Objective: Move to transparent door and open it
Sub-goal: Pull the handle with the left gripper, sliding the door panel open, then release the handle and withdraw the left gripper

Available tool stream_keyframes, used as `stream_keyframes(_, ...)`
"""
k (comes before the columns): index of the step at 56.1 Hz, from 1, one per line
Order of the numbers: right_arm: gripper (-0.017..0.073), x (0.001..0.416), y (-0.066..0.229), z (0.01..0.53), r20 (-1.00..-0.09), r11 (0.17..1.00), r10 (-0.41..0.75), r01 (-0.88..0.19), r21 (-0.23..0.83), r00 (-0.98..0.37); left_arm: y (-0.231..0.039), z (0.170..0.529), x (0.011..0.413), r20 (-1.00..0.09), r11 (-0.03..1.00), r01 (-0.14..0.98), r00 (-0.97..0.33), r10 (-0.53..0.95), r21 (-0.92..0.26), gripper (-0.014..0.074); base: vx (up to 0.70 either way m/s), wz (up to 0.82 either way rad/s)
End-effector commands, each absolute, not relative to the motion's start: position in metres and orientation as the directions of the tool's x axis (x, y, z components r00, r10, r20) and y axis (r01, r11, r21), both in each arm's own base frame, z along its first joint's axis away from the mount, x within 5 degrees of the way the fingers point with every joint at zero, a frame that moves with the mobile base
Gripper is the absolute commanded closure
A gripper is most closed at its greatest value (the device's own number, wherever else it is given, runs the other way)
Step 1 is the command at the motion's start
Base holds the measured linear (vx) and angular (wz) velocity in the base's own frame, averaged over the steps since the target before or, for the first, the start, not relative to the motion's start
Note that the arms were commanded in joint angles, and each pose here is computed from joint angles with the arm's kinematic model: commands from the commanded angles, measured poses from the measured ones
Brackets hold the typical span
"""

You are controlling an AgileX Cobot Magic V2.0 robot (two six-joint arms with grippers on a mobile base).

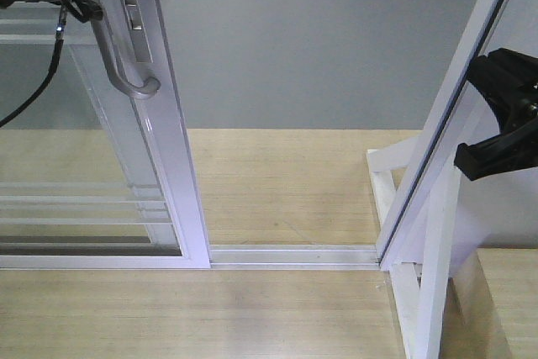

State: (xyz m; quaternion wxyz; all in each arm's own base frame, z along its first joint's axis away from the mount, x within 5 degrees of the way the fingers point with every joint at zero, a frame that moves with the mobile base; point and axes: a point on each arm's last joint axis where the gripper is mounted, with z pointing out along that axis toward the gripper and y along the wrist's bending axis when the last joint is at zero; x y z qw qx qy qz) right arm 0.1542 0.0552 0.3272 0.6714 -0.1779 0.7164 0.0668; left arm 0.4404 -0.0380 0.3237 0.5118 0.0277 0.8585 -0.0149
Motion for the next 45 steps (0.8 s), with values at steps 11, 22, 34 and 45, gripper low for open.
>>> stream_keyframes(11, 0.0565, 0.153, 0.054, 0.346, -0.989, 0.935, -0.127, -0.322, -0.146, 0.078, -0.031, 0.398, 0.412, -0.958, 0.995, 0.061, -0.273, 0.089, 0.075, 0.0594, 0.00, 0.00)
stream_keyframes(22, 0.0565, 0.153, 0.054, 0.345, -0.989, 0.935, -0.129, -0.324, -0.146, 0.071, -0.029, 0.413, 0.384, -0.956, 0.996, 0.058, -0.279, 0.087, 0.074, 0.0594, 0.00, 0.00)
stream_keyframes(34, 0.0565, 0.153, 0.054, 0.345, -0.989, 0.934, -0.132, -0.326, -0.146, 0.064, -0.026, 0.407, 0.340, -0.948, 0.996, 0.062, -0.306, 0.086, 0.071, 0.0594, 0.00, 0.00)
stream_keyframes(45, 0.0565, 0.144, 0.052, 0.345, -0.989, 0.931, -0.140, -0.334, -0.146, 0.044, -0.021, 0.391, 0.274, -0.958, 0.996, 0.071, -0.277, 0.075, 0.058, 0.0594, 0.00, 0.00)
